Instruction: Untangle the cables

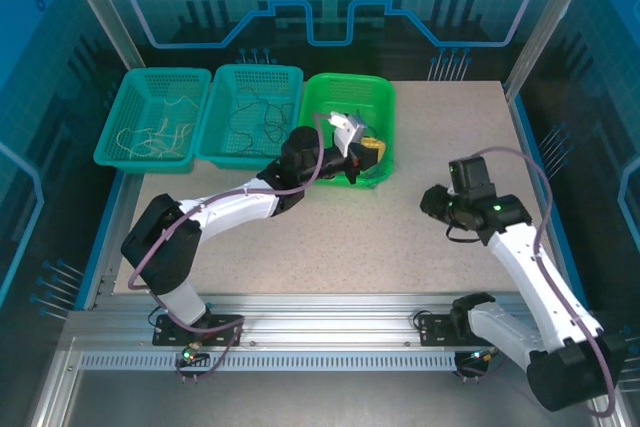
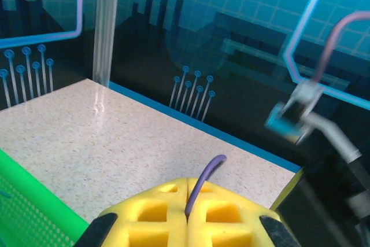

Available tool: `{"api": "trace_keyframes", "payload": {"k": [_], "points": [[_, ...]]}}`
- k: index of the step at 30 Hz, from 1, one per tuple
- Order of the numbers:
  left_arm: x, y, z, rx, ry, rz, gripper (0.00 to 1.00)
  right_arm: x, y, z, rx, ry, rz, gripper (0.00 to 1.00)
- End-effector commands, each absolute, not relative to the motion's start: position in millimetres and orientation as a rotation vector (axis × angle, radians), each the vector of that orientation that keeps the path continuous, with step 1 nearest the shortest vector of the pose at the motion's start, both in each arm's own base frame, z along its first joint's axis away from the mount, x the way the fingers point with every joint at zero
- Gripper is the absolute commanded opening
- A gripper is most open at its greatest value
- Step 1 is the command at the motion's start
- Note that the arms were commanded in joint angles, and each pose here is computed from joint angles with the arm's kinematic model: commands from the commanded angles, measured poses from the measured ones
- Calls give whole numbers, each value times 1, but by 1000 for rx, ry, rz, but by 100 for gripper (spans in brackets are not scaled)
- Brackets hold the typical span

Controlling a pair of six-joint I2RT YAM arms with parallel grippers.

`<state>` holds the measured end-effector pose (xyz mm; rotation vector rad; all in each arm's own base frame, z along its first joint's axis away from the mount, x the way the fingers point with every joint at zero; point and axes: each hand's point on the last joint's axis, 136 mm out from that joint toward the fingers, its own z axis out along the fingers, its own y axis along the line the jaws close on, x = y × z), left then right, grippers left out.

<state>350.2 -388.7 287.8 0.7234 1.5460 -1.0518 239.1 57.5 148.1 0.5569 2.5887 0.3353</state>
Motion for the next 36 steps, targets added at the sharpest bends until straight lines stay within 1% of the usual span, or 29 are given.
{"api": "trace_keyframes", "payload": {"k": [1,2,3,7,12,14,18,20,24,28,30,33,36], "points": [[338,-396,309,742,1498,-1151,0,226,50,152,618,2581,331,44],[336,-397,307,744,1503,-1161,0,224,48,159,602,2554,334,52],[334,-398,304,751,1508,-1172,0,223,48,167,581,2522,348,56],[326,-400,304,779,1511,-1196,0,239,73,212,347,2311,551,60],[310,-399,324,838,1479,-1221,0,266,118,247,113,2142,794,63],[304,-398,337,854,1459,-1223,0,275,128,246,62,2133,816,64],[281,-401,363,926,1391,-1270,0,291,126,232,61,2136,764,69],[273,-401,373,939,1360,-1293,0,298,133,232,34,2097,798,68],[270,-399,387,921,1342,-1303,0,304,158,235,-60,2065,921,62],[268,-395,391,935,1329,-1271,0,298,179,235,-167,2072,1023,57],[271,-395,389,931,1347,-1251,0,291,186,233,-220,2081,1063,57],[276,-394,383,915,1371,-1217,0,278,190,229,-269,2115,1080,57],[287,-393,375,888,1419,-1160,0,273,170,215,-192,2197,943,58]]}}
